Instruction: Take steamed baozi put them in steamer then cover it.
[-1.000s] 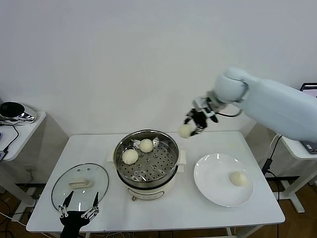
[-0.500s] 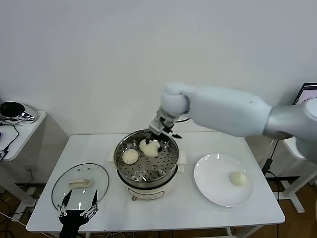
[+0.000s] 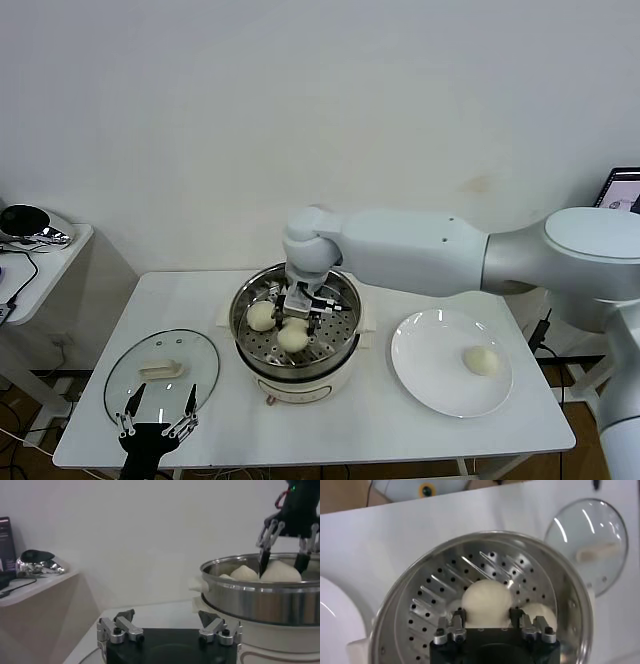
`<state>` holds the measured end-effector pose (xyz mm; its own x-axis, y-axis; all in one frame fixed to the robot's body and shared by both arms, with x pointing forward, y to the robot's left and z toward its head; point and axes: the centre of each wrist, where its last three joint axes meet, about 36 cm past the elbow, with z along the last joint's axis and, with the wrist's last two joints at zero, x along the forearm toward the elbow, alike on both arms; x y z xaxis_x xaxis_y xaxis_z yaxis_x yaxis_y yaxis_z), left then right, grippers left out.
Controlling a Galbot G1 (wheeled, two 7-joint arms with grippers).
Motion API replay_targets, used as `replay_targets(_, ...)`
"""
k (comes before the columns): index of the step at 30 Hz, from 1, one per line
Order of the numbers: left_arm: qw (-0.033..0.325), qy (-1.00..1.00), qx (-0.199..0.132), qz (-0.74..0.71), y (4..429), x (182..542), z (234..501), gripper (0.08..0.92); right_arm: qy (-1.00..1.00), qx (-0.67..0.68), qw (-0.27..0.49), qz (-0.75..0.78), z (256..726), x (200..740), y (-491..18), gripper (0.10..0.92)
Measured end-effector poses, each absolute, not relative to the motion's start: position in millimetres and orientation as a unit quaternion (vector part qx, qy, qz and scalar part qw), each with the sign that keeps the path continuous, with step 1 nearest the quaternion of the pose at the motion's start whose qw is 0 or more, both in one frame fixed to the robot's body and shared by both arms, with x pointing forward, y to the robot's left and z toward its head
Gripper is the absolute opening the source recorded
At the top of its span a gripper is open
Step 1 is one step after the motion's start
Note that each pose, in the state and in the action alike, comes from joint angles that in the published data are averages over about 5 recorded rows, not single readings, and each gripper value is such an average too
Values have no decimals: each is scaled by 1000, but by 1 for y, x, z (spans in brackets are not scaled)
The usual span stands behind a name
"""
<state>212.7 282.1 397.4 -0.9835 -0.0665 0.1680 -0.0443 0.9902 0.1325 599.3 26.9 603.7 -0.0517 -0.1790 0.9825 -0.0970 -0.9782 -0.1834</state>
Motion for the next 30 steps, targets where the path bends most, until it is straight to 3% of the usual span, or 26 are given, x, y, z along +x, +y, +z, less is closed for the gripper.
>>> replay_targets(4,86,-994,28,-63,282,213,397,823,90,-690,37,-717,597,597,29,605)
replay_targets(11,84,-994,27,-63,281,213,398,823,86,-689,49,-718,600,596,28,784)
replay_targets(14,83,-994,26,-64,281,214,399,823,92,-684,53,-722,613,597,23,817)
replay_targets(21,81,-994,23,-64,280,215,400,823,137,-669,27,-730,652,605,-11,823)
replay_targets(30,79,-995,12,-68,279,218,401,823,262,-644,-89,-713,678,608,-115,823)
